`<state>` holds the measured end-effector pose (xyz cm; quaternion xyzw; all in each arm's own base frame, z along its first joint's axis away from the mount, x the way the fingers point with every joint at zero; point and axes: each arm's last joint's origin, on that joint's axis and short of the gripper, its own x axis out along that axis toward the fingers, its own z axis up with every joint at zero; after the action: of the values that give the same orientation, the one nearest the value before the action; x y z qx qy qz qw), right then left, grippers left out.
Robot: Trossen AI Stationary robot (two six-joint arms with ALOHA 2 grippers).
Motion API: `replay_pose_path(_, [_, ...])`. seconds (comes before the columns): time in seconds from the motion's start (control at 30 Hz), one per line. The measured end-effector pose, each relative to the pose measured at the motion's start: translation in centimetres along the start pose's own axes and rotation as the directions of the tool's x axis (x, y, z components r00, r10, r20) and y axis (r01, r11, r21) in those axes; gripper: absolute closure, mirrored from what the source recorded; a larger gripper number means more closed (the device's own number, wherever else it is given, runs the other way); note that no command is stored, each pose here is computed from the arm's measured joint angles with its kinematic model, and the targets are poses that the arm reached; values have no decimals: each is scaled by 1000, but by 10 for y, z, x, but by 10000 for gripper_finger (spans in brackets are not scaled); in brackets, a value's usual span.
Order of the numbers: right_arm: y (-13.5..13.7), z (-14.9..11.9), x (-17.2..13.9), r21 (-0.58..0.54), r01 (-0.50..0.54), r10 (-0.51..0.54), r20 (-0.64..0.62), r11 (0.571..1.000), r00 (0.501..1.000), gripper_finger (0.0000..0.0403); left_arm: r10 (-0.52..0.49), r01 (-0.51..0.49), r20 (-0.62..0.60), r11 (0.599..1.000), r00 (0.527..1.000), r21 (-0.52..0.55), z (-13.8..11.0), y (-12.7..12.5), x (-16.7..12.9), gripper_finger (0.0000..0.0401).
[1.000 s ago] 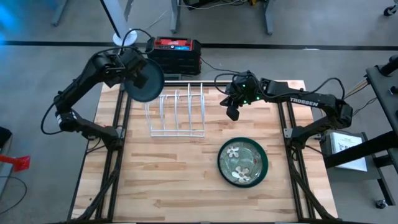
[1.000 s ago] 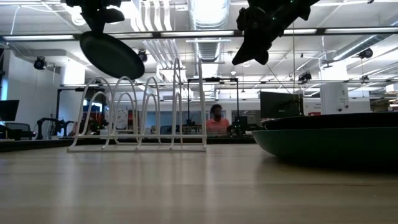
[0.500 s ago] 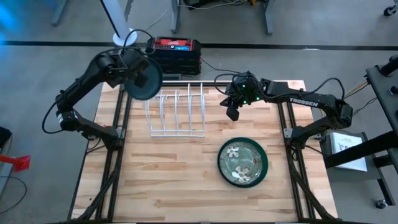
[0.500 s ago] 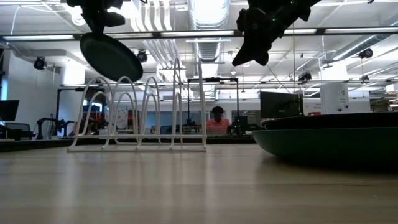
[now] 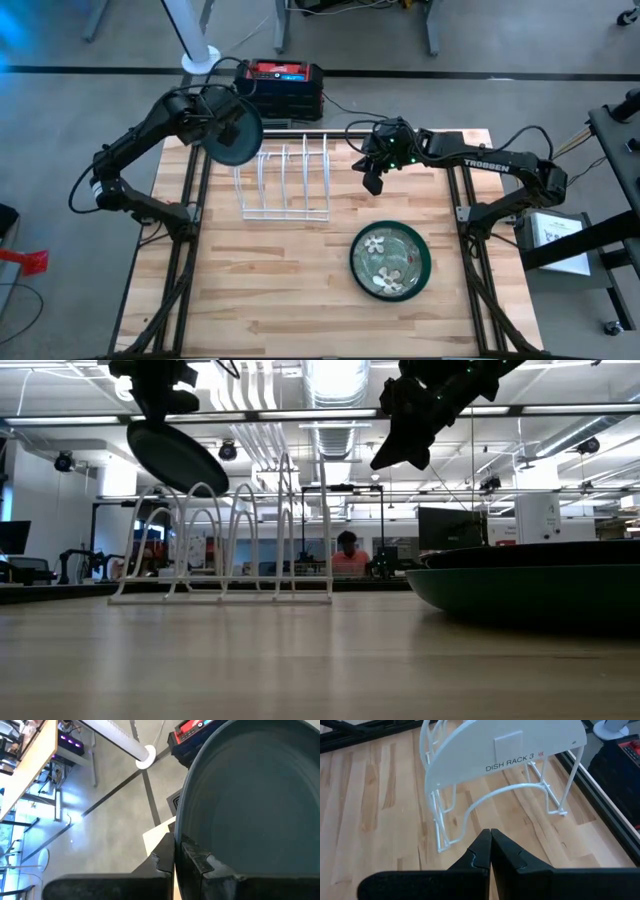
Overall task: Sort dishes
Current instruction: Put the dark blue plate into the white dish rack
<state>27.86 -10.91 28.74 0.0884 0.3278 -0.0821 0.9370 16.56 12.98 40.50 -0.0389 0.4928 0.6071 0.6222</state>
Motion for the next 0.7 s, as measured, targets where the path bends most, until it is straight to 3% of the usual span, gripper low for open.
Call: replay_pose_path(0.7, [0, 0, 0, 1, 0, 0, 3, 1000, 1000, 403, -154, 157, 81, 987, 985, -27, 2, -1, -30, 383])
